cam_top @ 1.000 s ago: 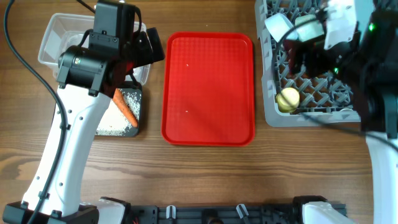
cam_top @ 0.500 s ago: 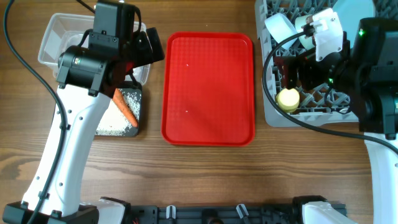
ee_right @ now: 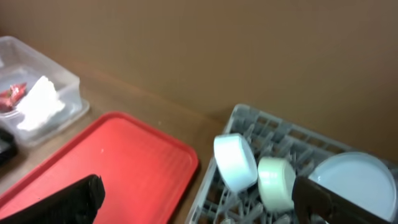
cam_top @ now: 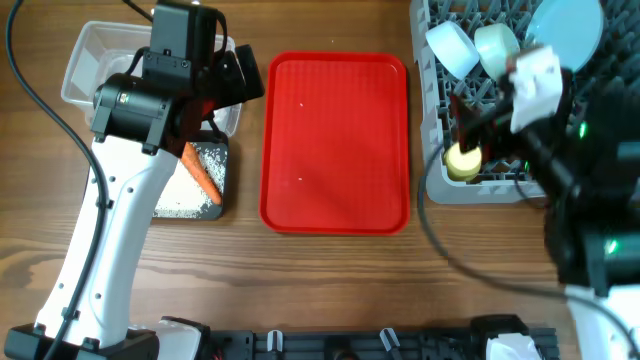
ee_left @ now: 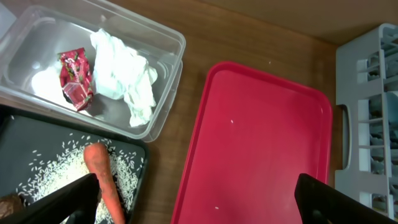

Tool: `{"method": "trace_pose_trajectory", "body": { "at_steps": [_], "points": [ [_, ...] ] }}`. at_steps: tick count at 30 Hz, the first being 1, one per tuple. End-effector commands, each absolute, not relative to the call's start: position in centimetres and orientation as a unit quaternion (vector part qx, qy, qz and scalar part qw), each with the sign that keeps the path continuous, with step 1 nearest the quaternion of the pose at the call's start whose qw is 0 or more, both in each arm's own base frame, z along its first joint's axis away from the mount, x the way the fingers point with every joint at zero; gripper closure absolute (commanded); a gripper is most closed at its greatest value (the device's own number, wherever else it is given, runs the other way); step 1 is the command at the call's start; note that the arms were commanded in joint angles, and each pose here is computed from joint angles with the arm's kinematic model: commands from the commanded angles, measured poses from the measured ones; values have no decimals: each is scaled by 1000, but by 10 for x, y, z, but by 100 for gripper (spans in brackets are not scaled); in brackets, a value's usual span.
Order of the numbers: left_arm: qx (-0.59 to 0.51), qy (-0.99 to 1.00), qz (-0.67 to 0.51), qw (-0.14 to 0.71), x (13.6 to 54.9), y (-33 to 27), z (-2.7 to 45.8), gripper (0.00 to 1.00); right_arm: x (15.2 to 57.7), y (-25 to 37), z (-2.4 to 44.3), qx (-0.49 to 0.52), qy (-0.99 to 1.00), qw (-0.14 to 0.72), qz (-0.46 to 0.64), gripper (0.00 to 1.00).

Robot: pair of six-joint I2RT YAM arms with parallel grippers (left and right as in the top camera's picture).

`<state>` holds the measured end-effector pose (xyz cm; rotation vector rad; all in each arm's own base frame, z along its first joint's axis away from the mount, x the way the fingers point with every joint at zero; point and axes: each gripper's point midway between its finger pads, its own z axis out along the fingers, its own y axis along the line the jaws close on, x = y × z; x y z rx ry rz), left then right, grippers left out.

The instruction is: Sort waste into correct bins and load items into the dishwasher rack

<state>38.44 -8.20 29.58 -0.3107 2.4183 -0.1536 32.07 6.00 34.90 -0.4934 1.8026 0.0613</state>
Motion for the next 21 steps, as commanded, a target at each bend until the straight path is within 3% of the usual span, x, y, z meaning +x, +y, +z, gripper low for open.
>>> {"method": "trace_pose_trajectory", "body": {
  "at_steps": [1, 10, 21],
  "points": [
    [-113, 931, -60, 341, 385, -84, 295, 0, 302, 55, 301, -206, 777, 594, 16, 0],
    [-113, 931, -60, 341, 385, -84, 295, 0, 262, 52, 242, -147, 706, 692, 45, 0],
    [-113, 931, -60, 341, 385, -84, 295, 0, 241, 49, 207, -125, 670, 730, 55, 0]
  ]
}}
